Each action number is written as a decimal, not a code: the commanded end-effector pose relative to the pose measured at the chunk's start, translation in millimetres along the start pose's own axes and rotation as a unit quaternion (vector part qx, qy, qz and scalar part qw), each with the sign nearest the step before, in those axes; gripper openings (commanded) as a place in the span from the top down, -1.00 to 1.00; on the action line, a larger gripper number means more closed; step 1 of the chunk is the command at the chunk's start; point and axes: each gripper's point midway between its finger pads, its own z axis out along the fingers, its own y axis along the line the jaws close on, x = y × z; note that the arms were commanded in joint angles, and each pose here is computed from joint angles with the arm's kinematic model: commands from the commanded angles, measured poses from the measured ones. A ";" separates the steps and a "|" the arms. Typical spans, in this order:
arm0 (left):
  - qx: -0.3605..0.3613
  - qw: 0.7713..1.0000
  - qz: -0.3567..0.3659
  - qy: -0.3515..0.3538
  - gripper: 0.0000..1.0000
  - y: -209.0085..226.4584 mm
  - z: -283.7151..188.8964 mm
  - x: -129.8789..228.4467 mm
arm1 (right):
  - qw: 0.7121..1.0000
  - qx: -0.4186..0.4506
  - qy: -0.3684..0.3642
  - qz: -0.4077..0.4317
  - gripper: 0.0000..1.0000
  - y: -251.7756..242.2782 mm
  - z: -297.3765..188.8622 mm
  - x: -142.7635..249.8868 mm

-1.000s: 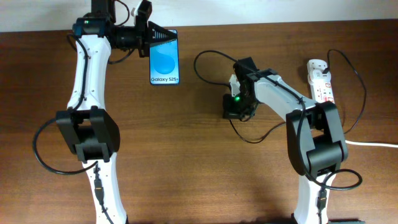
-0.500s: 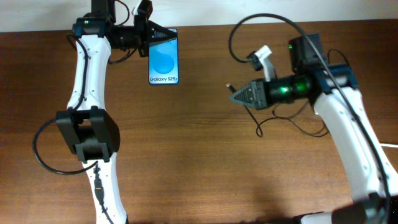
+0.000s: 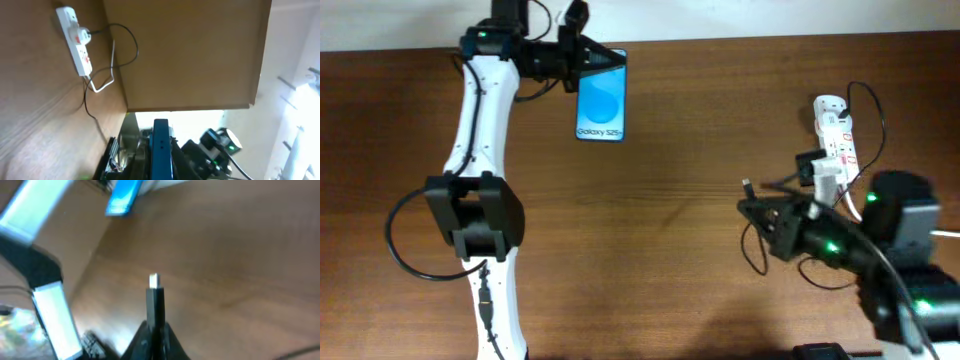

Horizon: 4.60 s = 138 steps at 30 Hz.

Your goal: Plug charger to phone and switch on socket

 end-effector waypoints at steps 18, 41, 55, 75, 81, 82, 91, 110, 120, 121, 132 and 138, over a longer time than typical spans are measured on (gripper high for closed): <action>-0.008 0.993 0.110 -0.037 1.00 -72.3 34.3 -45.5 | 0.985 0.087 0.055 0.136 0.92 -70.5 131.3 28.0; -0.012 0.993 0.109 -0.052 1.00 -70.6 15.6 -52.0 | 0.884 0.338 0.323 -0.001 0.55 -190.0 192.0 114.5; -0.007 0.993 0.109 -0.042 1.00 -71.9 15.9 -48.4 | 0.903 0.314 0.291 -0.015 0.34 -198.6 200.2 90.5; 0.002 0.994 0.110 -0.024 1.00 -74.1 17.3 -42.1 | 0.918 0.301 0.260 -0.019 0.91 -176.8 191.3 40.3; 0.008 0.994 0.110 -0.010 1.00 -75.9 17.5 -37.0 | 0.938 0.289 0.183 -0.063 0.91 -118.7 142.7 -9.0; 0.009 0.994 0.110 -0.010 1.00 -76.0 17.5 -36.9 | 0.941 0.284 0.164 -0.079 0.91 -101.5 131.8 -16.0; 0.020 0.993 0.118 0.018 1.00 -79.1 28.3 -26.3 | 0.977 -0.031 0.155 -0.145 0.92 14.2 87.6 3.0; 0.026 0.991 0.129 0.035 1.00 -81.0 43.7 -18.7 | 0.977 -0.030 0.189 -0.093 0.92 -53.6 123.5 25.7; 0.025 0.991 0.129 0.035 1.00 -81.0 43.7 -18.8 | 0.935 0.259 0.236 -0.048 0.92 -201.9 178.3 54.7; 0.025 0.991 0.129 0.034 1.00 -80.9 43.7 -19.0 | 0.933 0.269 0.234 -0.055 0.92 -206.0 182.4 54.6; 0.025 0.991 0.129 0.034 1.00 -80.9 43.7 -19.1 | 0.930 0.287 0.217 -0.074 -0.16 -181.5 179.1 4.3; 0.026 0.991 0.129 0.035 1.00 -81.0 43.7 -18.7 | 0.935 0.282 0.196 -0.082 -0.50 -138.1 158.4 -53.1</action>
